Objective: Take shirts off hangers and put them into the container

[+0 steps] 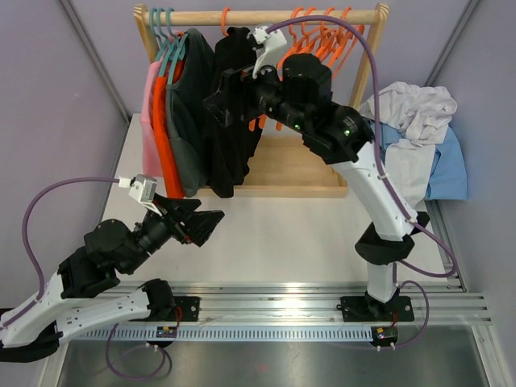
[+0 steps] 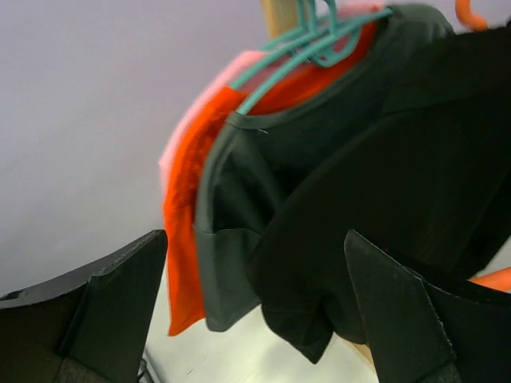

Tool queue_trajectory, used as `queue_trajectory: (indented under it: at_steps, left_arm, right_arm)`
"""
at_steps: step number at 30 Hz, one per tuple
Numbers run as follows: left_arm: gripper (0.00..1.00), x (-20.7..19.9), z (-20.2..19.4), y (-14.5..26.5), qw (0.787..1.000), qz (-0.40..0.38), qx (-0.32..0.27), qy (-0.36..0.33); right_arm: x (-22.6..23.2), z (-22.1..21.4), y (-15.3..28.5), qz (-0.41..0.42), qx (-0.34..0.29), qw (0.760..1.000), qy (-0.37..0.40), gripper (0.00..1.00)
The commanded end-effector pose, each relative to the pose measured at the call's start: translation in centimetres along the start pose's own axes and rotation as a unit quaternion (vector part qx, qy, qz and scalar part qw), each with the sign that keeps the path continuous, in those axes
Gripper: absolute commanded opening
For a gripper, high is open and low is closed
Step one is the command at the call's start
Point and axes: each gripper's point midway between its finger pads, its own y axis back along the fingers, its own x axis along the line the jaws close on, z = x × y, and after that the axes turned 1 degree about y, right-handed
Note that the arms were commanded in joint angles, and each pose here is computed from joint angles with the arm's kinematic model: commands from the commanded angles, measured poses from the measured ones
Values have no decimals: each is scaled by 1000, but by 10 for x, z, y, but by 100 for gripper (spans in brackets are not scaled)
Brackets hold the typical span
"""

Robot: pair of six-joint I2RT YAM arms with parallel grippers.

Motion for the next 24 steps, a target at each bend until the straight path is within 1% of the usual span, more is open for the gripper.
queue_trajectory:
  at_steps: [1,3,9,13,14,16,17,18,19,20,21,24]
  left_arm:
    - [99,-2,5,1,1000,-7,-16,16]
    - [99,-3,5,2,1000,-9,-16,16]
    - [99,0,3,5,1000,-10,-18,23]
    - [99,3,1,9,999,-10,-20,30]
    - [99,5,-2,9,999,-8,-18,31]
    - [99,7,-1,13,999,-7,-23,35]
    - [99,8,-1,14,999,-8,-25,38]
    - [99,10,-1,16,999,-6,-29,41]
    - [99,11,-1,18,999,-6,-30,42]
    - [99,13,-1,19,999,-5,-31,44]
    - [99,14,0,21,998,-3,-34,45]
    - [99,17,0,24,998,-1,-37,47]
  right_arm:
    - [-29,-12,-18,-114,-10,993,14,99]
    - [-34,-20,-30,-148,-14,989,18,99]
    - [-27,-22,-50,-173,-42,984,26,99]
    - [-38,-22,-58,-212,-63,975,32,99]
    - [-46,-28,-61,-232,-61,970,34,97]
    - [-51,-32,-65,-247,-63,966,35,88]
    - [-53,-37,-68,-253,-60,965,37,83]
    - [-56,-38,-69,-261,-60,963,37,76]
    - [-57,-38,-68,-265,-60,962,37,72]
    - [-60,-38,-68,-272,-61,960,37,70]
    - [-62,-41,-68,-275,-58,959,42,65]
    - [-67,-44,-67,-287,-54,955,48,59]
